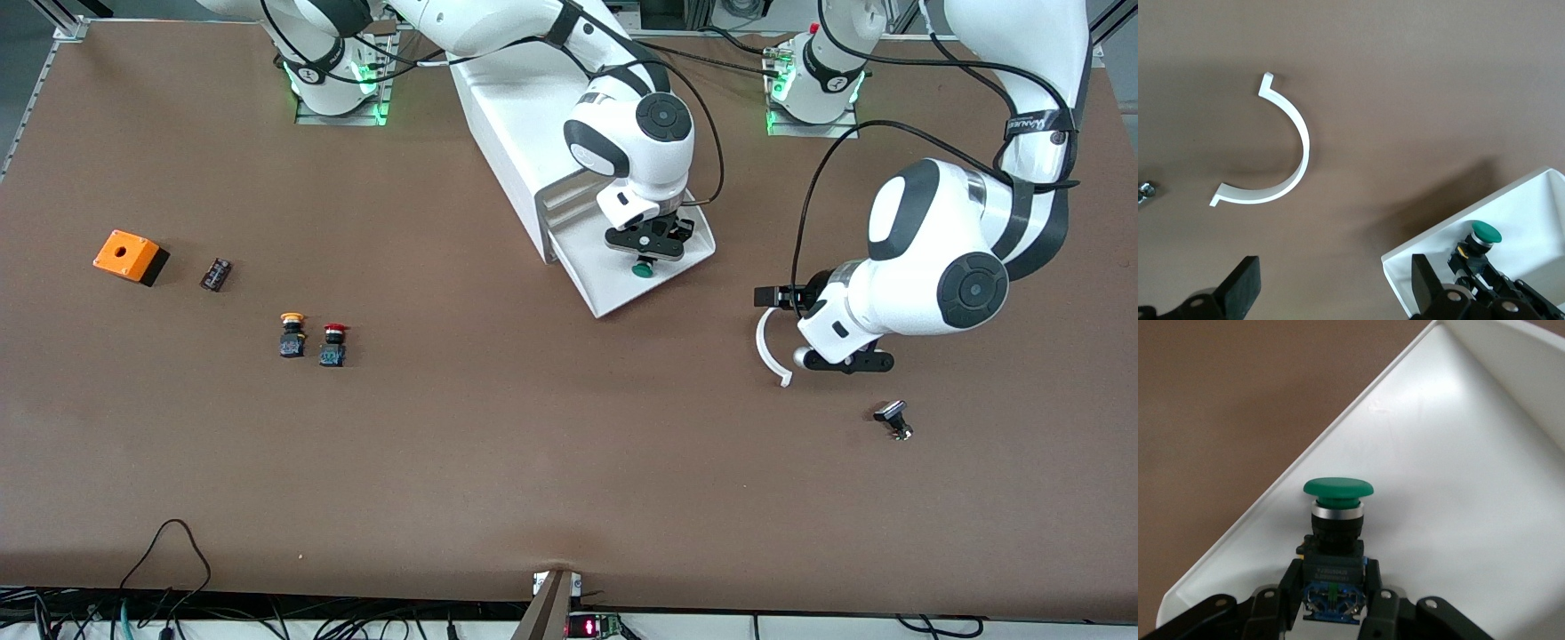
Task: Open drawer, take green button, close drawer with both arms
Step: 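Grasp the green button in the drawer with the right gripper while the left gripper withdraws, then lift the green button with the right gripper while the left gripper pushes the drawer shut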
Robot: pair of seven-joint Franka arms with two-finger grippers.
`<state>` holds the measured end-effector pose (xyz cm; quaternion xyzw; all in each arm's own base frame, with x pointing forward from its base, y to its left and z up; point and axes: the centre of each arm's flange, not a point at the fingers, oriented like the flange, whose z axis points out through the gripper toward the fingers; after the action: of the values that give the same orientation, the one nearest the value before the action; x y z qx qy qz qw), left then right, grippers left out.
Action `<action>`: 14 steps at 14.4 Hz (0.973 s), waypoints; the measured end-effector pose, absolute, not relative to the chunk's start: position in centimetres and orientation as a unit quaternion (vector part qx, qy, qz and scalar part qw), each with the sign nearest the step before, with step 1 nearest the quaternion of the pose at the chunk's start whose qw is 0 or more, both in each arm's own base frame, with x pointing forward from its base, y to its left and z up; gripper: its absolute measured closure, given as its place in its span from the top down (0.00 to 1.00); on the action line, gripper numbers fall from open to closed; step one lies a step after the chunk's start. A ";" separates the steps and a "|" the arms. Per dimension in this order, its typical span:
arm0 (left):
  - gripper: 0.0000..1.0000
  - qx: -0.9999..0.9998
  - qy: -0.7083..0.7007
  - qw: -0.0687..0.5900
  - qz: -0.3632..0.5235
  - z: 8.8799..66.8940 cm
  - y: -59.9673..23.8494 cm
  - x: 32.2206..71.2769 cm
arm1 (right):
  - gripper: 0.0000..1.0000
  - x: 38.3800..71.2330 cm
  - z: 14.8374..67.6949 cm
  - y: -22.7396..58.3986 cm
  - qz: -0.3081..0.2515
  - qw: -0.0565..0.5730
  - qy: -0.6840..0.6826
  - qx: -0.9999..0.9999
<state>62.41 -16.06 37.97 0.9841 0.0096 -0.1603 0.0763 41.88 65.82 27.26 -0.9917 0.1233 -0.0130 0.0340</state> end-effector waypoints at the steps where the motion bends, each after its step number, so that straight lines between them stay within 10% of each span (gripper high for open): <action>1: 1.00 0.984 0.010 0.076 -0.164 37.5 -16.0 62.6 | 0.41 42.5 28.0 65.5 -0.017 0.028 0.120 -0.992; 14: 0.99 0.982 0.114 0.049 -0.144 27.4 -25.3 59.3 | 0.41 63.5 45.0 42.0 -0.070 0.010 -0.080 -0.994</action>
<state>59.28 -25.26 27.44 0.9817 0.1144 -0.1443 0.0488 63.46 42.03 45.02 -0.9943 -0.0805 -0.0700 0.0096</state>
